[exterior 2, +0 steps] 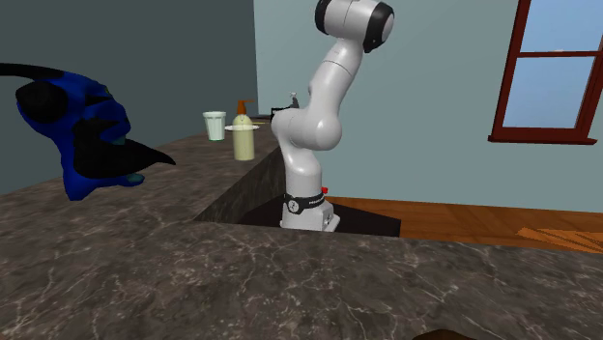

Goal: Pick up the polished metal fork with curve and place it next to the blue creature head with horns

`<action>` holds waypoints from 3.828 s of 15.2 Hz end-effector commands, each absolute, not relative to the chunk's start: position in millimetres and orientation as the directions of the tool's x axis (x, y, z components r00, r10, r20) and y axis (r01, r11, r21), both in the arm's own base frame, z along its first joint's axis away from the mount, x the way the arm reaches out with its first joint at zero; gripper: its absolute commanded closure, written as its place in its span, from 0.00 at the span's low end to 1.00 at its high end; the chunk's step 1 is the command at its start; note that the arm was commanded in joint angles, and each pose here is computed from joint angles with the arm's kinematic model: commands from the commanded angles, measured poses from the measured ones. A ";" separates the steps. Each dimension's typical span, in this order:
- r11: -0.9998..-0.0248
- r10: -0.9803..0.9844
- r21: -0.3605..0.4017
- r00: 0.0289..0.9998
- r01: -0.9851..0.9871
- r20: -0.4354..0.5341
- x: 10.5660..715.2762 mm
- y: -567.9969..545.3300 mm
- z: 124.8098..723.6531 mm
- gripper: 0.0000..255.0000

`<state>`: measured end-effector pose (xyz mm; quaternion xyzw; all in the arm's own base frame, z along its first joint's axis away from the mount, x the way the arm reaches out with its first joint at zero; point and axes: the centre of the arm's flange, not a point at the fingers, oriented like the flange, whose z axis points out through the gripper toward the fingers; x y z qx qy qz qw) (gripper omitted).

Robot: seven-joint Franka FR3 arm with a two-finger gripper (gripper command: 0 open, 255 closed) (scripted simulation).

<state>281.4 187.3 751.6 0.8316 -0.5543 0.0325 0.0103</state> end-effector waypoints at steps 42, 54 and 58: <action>-0.386 -0.921 -0.019 0.384 -0.922 0.066 121.7 -347.1 755.1 1.00; -0.386 -0.921 -0.019 0.384 -0.922 0.065 121.7 -347.1 691.7 1.00; -0.386 -0.921 -0.019 0.384 -0.922 0.065 121.7 -347.1 670.6 1.00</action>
